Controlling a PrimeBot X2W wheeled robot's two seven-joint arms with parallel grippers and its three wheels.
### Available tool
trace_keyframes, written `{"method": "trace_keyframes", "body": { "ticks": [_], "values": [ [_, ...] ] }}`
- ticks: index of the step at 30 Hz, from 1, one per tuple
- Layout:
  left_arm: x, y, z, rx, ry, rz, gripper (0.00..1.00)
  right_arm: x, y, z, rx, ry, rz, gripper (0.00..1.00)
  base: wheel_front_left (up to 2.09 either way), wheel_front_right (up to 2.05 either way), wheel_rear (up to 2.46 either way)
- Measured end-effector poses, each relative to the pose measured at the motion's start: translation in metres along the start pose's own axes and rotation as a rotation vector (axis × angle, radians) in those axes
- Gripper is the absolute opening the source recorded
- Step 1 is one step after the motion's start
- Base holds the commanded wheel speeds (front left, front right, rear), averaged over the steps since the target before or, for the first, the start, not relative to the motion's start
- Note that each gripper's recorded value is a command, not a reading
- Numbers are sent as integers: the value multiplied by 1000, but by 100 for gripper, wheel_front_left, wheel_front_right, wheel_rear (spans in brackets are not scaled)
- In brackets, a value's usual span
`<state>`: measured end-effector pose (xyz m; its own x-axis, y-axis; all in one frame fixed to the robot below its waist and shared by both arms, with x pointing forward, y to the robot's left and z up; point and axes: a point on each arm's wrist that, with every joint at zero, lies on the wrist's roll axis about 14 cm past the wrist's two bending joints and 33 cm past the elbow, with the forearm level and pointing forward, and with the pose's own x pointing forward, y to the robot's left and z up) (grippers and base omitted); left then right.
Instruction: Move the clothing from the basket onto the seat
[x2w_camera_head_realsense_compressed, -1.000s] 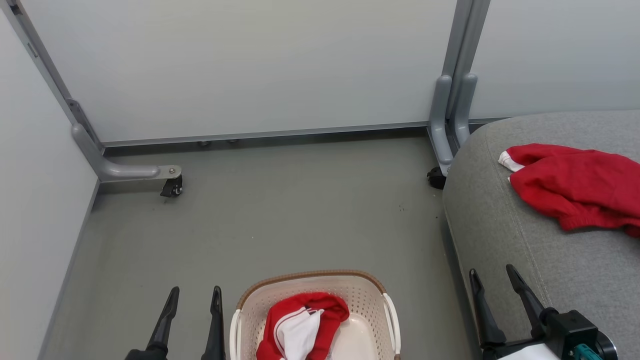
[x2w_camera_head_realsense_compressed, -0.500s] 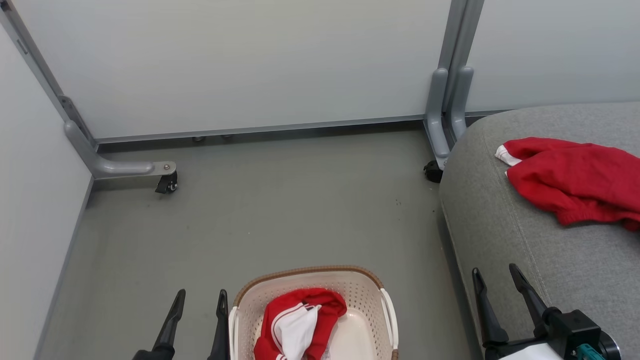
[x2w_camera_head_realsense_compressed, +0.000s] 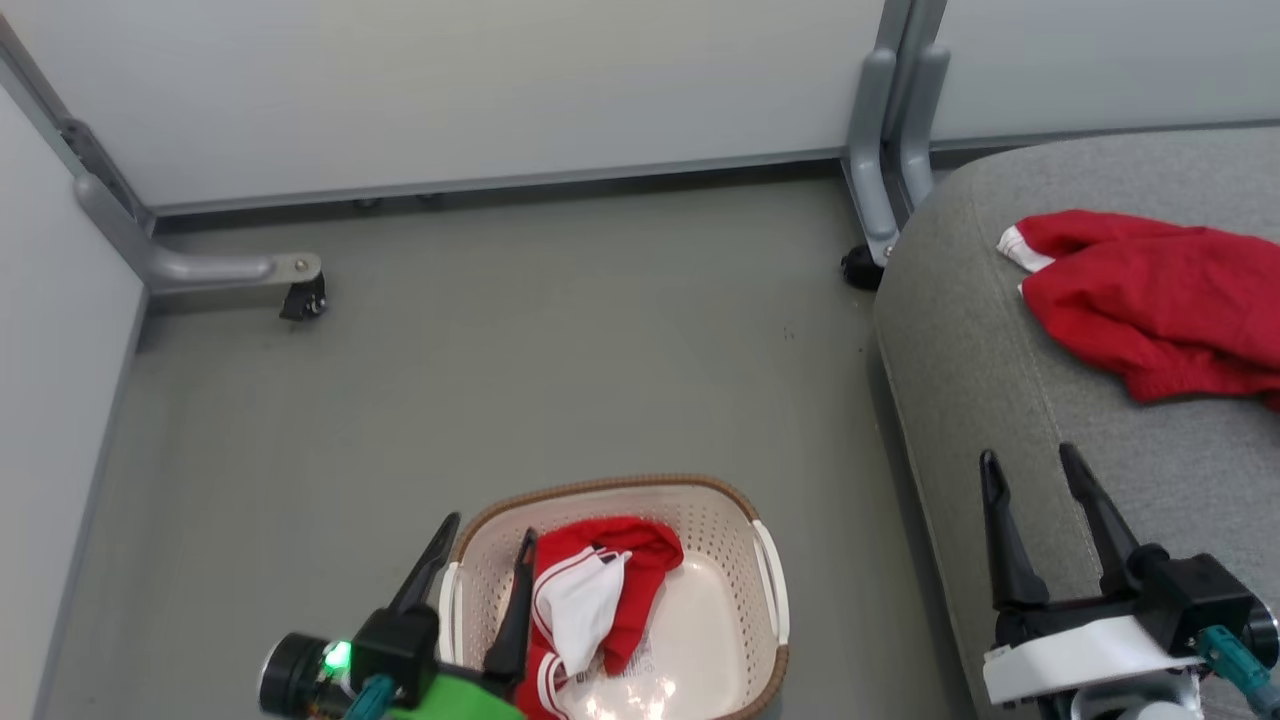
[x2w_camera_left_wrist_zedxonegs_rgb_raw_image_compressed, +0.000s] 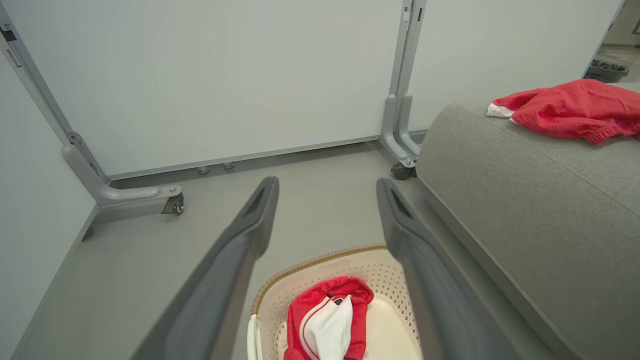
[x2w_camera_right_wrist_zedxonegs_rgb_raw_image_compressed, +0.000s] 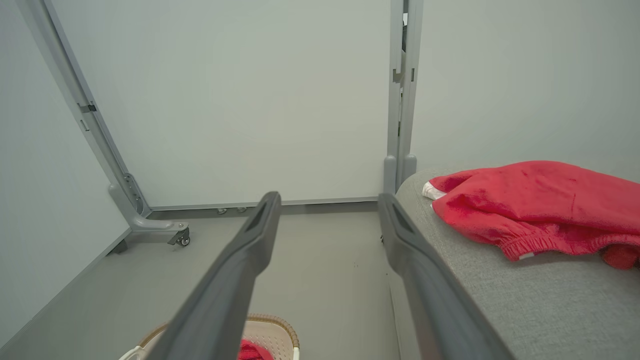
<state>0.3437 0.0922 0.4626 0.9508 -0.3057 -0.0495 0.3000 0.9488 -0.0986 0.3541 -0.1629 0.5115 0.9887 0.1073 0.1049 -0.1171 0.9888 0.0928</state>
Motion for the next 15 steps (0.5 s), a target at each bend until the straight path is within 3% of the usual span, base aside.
{"method": "trace_keyframes", "body": {
  "ticks": [5, 15],
  "values": [
    [42, -21, -20, 70, 69, -142, 100, 25, -13, 0, -17, -11, -27, 100, 0, 0, 0],
    [101, -34, -113, 284, 335, -409, 100, 68, -35, -31, -27, 32, -69, 100, 0, 0, 0]
  ]
}}
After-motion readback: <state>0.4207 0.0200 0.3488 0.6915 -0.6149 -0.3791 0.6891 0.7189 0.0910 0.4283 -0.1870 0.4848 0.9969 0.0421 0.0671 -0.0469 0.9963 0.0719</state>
